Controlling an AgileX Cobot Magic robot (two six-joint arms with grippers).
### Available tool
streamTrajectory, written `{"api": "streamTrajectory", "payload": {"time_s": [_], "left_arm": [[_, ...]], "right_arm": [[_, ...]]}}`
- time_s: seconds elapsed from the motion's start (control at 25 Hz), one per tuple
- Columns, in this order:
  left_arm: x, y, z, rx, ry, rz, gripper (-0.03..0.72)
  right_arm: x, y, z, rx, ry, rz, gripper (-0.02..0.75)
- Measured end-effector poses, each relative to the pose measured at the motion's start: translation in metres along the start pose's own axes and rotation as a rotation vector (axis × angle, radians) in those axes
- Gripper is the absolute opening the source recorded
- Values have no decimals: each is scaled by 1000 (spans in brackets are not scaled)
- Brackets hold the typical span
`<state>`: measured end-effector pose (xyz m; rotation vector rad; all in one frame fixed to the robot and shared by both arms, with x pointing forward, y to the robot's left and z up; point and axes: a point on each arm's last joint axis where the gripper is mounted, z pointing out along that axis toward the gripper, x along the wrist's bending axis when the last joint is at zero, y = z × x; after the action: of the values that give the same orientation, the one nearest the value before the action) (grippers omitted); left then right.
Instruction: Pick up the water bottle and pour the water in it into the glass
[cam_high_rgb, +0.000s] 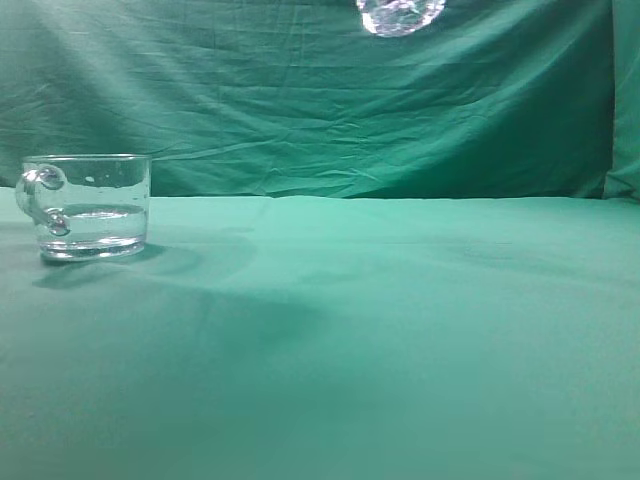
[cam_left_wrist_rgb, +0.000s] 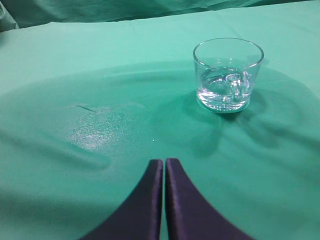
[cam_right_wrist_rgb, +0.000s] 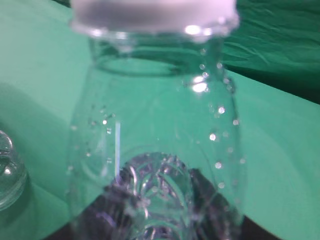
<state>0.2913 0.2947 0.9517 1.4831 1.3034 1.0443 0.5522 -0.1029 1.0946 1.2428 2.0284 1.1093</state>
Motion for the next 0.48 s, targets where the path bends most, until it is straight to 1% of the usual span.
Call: {"api": "streamTrajectory", "payload": {"time_s": [0.16,0.36,0.48], "left_arm": [[0,0,0,0,0,0,0],[0,0,0,0,0,0,0],[0,0,0,0,0,0,0]], "right_arm": [[-31,-40,-17,-88,-12,42,243],[-63,-92,-21,-146,-46,115,243],[-81,-110,-22,-176,-79,153,243]]}}
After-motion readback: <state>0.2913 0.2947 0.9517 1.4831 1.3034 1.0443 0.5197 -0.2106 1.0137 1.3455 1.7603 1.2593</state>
